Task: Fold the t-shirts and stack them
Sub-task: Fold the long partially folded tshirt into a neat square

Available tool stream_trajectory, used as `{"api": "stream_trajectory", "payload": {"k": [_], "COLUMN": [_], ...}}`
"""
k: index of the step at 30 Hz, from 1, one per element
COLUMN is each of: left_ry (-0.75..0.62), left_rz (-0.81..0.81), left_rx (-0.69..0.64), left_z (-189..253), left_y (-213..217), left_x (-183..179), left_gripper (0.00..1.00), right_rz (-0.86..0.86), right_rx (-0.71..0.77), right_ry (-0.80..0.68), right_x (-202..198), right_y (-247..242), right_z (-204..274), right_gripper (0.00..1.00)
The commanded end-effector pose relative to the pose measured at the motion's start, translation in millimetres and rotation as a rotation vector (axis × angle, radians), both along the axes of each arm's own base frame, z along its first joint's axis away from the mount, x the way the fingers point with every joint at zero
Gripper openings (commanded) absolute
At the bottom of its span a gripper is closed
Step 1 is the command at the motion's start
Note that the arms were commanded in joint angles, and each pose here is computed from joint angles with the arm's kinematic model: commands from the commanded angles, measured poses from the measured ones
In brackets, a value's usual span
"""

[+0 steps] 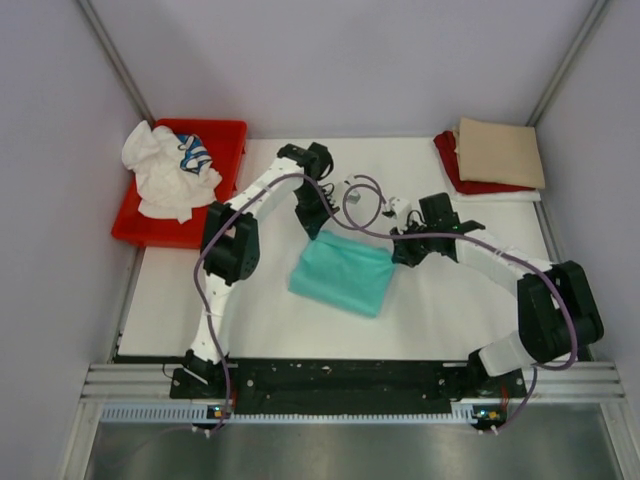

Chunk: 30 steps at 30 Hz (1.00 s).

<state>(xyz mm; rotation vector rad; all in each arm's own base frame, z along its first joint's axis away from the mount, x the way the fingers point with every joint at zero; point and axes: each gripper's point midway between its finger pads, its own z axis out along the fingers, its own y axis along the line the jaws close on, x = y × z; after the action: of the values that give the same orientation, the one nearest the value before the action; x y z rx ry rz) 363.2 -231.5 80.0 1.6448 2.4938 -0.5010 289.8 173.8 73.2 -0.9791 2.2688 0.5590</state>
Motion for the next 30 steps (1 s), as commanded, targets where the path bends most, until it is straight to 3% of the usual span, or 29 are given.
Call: {"api": "stream_trajectory", "payload": {"k": [1, 5, 7, 8, 10, 14, 15, 17, 19, 24, 27, 30], "left_ry": [-0.092, -0.097, -0.120, -0.148, -0.206, -0.355, -0.380, -0.404, -0.432, -0.363, -0.206, -0.028], "left_rz": [0.054, 0.063, 0.070, 0.076, 0.110, 0.235, 0.266, 0.301, 0.299, 0.283, 0.219, 0.178], "left_rx": [0.045, 0.070, 0.092, 0.103, 0.124, 0.116, 0.102, 0.075, 0.017, -0.126, -0.274, -0.270], "left_z": [2.3, -8.1, -14.2, -13.6, -8.1, 29.3, 40.5, 56.2, 69.2, 93.0, 87.4, 50.5], "left_y": [7.3, 9.9, 13.9, 15.3, 22.1, 34.5, 38.1, 42.2, 39.4, 30.0, 9.9, 7.5], "left_x": [26.5, 30.4, 35.8, 40.8, 54.9, 89.2, 92.7, 86.8, 76.7, 27.2, -22.7, -66.4], "left_gripper": [0.00, 0.00, 0.10, 0.14, 0.21, 0.28, 0.30, 0.46, 0.48, 0.45, 0.24, 0.13], "right_rz": [-0.053, -0.077, -0.072, -0.071, -0.114, -0.333, -0.379, -0.401, -0.430, -0.228, -0.062, -0.045], "right_rx": [0.018, -0.021, -0.038, -0.037, -0.046, -0.088, -0.061, 0.010, 0.118, 0.271, 0.408, 0.468], "right_ry": [-0.048, -0.010, -0.024, -0.042, -0.077, -0.143, -0.143, -0.113, -0.068, 0.032, 0.159, 0.275], "right_x": [38.7, 45.1, 47.3, 51.2, 65.6, 105.8, 110.4, 104.2, 88.8, 16.4, -32.6, -54.7], "right_y": [3.3, -1.6, -4.4, -3.5, -5.4, -26.0, -26.3, -17.9, -3.9, 58.9, 102.5, 122.2], "right_z": [7.7, -3.2, -5.0, -3.1, 1.8, 29.7, 42.6, 63.7, 81.2, 89.1, 85.4, 64.4], "right_gripper": [0.00, 0.00, 0.00, 0.03, 0.25, 0.29, 0.29, 0.30, 0.30, 0.17, 0.06, 0.00]}}
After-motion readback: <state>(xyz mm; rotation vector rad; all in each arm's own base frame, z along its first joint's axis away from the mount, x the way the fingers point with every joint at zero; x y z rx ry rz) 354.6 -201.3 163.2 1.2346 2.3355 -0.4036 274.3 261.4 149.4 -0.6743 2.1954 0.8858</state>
